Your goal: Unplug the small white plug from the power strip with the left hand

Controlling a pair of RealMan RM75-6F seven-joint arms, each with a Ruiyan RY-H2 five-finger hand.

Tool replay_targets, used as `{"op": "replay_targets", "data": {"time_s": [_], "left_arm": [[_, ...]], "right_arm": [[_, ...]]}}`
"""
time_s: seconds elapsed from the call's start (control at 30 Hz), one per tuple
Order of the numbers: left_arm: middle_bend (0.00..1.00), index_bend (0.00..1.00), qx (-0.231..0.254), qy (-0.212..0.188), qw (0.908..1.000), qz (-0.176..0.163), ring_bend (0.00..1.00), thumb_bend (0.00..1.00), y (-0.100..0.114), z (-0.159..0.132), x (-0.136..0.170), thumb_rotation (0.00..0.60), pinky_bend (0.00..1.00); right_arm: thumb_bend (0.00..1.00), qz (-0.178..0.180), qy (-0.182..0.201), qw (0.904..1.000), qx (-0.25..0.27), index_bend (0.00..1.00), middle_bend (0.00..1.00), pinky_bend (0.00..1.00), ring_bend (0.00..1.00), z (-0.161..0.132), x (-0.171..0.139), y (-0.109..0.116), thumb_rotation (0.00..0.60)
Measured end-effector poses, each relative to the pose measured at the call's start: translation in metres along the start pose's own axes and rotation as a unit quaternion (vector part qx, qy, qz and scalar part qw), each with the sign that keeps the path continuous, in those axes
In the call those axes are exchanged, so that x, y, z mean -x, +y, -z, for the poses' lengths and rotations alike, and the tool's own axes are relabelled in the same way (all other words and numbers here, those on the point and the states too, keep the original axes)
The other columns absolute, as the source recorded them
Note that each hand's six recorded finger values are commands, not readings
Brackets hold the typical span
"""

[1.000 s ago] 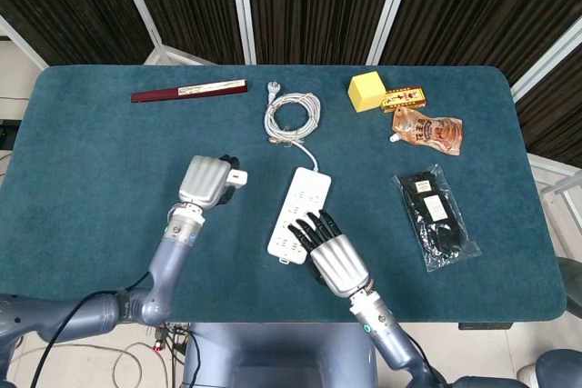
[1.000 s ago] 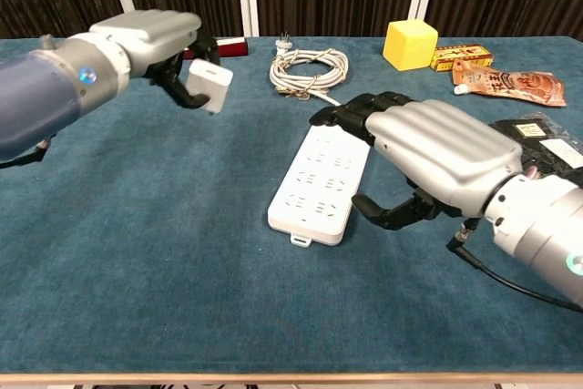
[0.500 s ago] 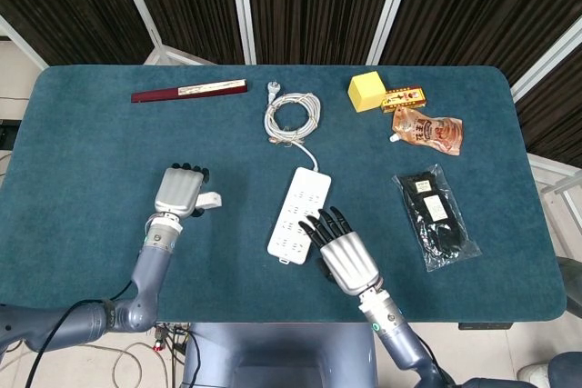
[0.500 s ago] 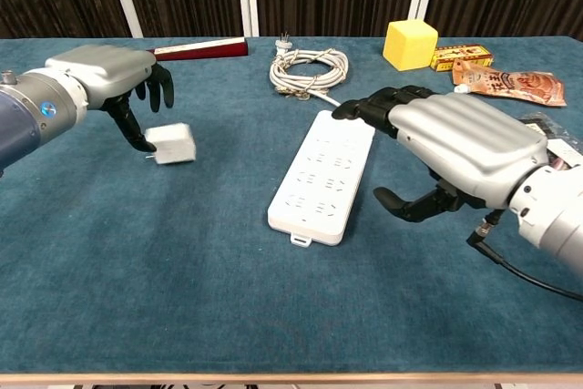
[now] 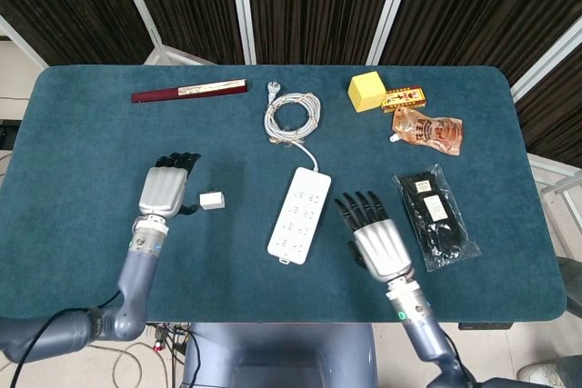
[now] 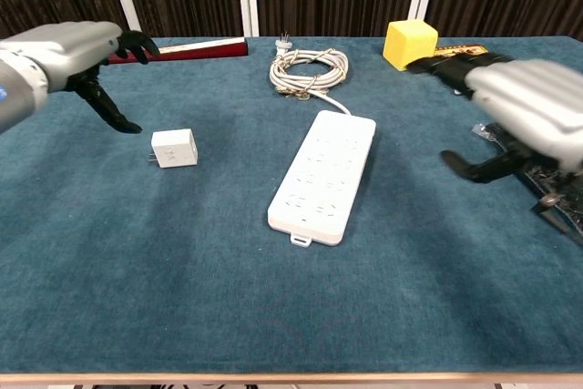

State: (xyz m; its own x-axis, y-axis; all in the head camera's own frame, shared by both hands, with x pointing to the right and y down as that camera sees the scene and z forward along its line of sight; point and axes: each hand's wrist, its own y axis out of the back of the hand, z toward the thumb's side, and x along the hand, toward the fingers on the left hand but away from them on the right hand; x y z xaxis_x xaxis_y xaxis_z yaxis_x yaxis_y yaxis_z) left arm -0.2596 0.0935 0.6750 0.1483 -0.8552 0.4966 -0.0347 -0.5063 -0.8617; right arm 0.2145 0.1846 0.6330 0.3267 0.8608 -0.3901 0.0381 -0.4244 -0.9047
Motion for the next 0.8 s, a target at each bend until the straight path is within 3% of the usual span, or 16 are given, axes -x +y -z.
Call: {"op": "replay_targets", "data": {"time_s": [0.3,0.53,0.8], "left_arm": [[0.09,0.10,0.030,0.001,0.9989,-0.037,0.05,0.01,0.010,0.048,0.075,0.600,0.10],[0.05,0.06,0.023,0.017,0.9986,-0.045,0.01,0.00,0.009,0.091,0.147,0.600,0.05],[0.03,0.02,0.022,0.048,0.9964,-0.066,0.01,0.00,0.011,0.130,0.199,0.600,0.04]], "right_arm": [[0.50,0.024,-0.072,0.9971,0.007,0.00,0.00,0.03,0.00,0.070,-0.040,0.023,0.600],[0.49,0.022,-0.104,0.9939,0.029,0.00,0.00,0.00,0.00,0.102,-0.084,0.023,0.600],[0.49,0.015,-0.126,0.9918,0.016,0.00,0.00,0.00,0.00,0.131,-0.132,0.020,0.600]]}}
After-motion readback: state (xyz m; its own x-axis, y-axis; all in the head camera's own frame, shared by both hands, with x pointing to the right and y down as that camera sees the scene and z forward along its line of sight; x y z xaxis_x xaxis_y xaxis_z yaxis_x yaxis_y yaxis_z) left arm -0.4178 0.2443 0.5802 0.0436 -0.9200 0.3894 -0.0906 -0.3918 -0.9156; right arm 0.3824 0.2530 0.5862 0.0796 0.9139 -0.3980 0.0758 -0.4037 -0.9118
